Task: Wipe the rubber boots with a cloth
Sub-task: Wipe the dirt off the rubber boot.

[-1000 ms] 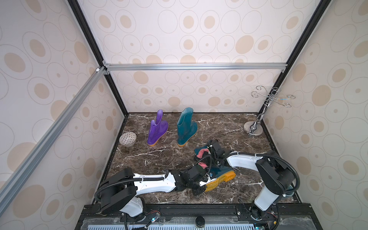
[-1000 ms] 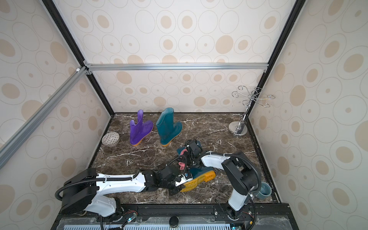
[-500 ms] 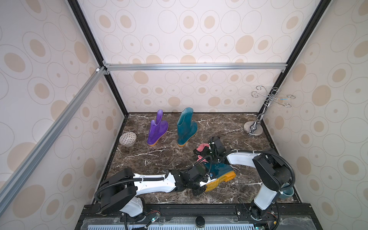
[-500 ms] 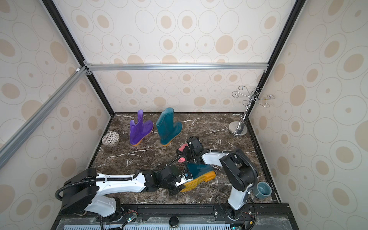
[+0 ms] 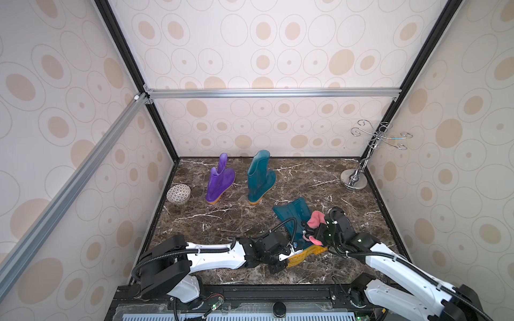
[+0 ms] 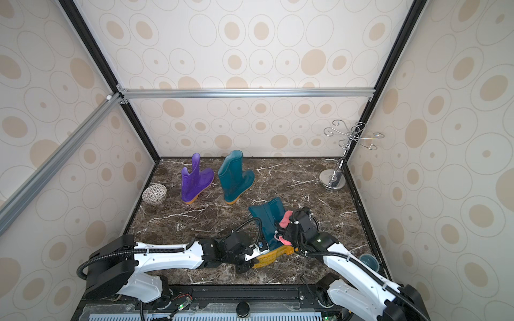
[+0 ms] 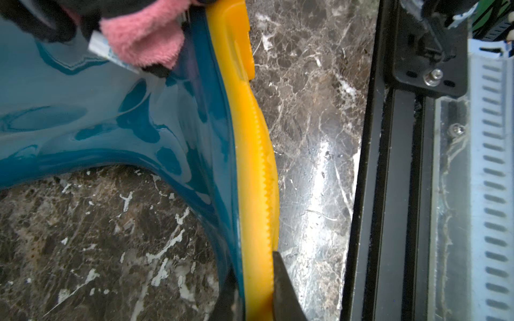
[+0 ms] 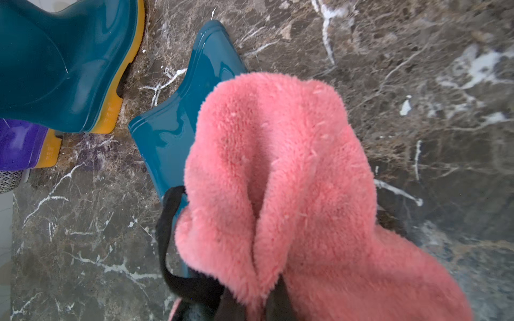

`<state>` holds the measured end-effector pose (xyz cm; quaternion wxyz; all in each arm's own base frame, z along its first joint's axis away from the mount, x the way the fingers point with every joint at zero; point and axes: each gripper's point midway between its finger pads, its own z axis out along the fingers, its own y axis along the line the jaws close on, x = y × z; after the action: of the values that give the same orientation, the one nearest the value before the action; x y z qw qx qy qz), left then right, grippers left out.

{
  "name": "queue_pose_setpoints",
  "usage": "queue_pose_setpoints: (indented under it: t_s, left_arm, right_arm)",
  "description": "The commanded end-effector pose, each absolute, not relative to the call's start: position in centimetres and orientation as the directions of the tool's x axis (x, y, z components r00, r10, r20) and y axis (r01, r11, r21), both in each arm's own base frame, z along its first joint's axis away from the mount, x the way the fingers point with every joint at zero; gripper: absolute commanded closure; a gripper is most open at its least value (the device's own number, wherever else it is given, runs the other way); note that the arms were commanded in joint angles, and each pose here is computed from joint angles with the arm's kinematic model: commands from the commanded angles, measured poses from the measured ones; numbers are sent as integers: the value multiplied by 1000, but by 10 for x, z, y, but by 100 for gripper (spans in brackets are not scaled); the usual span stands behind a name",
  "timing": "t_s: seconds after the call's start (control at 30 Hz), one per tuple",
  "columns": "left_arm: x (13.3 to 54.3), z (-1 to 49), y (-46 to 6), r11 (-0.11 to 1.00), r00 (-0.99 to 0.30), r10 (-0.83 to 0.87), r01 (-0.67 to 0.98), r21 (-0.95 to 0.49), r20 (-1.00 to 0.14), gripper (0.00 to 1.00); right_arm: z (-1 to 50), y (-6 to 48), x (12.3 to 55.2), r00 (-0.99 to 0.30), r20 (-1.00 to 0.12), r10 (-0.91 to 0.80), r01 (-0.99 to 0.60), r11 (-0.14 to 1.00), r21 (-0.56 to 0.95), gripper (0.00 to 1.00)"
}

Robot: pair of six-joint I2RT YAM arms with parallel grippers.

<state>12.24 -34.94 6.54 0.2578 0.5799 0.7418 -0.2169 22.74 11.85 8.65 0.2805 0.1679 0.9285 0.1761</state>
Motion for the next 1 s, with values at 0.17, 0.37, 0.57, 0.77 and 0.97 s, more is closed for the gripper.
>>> queue_pose_setpoints:
  t_s: [0.17, 0.37, 0.57, 0.77, 0.97]
  left_arm:
    - [107, 43, -326, 203, -193, 825, 978, -39, -531, 100]
    - [104, 40, -327, 198, -196, 831, 979, -52, -521, 100]
    - [104, 38, -326, 197, -193, 835, 979, -47, -515, 100]
    - [102, 37, -327, 197, -197, 833, 979, -57, -516, 100]
    - [101, 38, -327, 195, -194, 831, 979, -54, -521, 100]
  right_arm:
    - [49, 142, 248, -868, -297, 398, 252, 868, 427, 100]
    - [34, 137, 301, -825, -274, 495, 316, 805, 502, 100]
    - [42, 137, 341, -753, -327, 571, 357, 772, 526, 100]
    - [44, 115, 397, -585, -490, 646, 419, 758, 500, 100]
    - [37, 143, 439, -639, -474, 607, 341, 775, 533, 100]
